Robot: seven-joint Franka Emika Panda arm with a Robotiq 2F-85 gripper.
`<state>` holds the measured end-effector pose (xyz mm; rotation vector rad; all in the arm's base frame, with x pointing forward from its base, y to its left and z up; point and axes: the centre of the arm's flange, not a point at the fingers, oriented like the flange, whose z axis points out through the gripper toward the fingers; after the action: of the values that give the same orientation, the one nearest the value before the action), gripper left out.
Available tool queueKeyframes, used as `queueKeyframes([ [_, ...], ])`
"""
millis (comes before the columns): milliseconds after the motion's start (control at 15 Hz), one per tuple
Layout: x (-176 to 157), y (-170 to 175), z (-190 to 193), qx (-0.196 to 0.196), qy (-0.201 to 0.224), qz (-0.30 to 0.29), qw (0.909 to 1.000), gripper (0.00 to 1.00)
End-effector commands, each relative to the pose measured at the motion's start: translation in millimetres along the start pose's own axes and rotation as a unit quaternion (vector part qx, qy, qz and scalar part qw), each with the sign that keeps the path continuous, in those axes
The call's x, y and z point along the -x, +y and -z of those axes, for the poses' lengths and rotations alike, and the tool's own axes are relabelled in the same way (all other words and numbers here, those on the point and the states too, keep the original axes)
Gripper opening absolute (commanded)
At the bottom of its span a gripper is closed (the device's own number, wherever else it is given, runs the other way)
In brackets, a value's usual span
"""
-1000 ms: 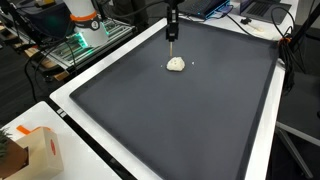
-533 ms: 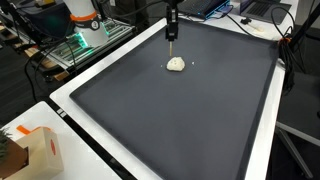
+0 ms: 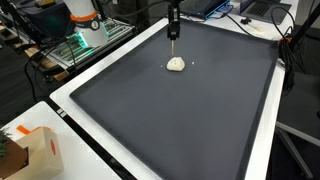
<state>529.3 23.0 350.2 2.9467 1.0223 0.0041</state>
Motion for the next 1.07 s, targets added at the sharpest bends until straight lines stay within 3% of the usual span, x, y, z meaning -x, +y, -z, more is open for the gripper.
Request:
queueKeyframes([
  [0, -8.4, -3.6, 1.0, -0.064, 0.023, 0.009, 0.9976, 0.03],
  [400, -16.8, -11.1, -15.9, -0.171, 0.056, 0.009, 0.9836, 0.03],
  [1000, -22.2, -7.7, -54.1, -0.244, 0.083, -0.038, 0.9656, 0.03],
])
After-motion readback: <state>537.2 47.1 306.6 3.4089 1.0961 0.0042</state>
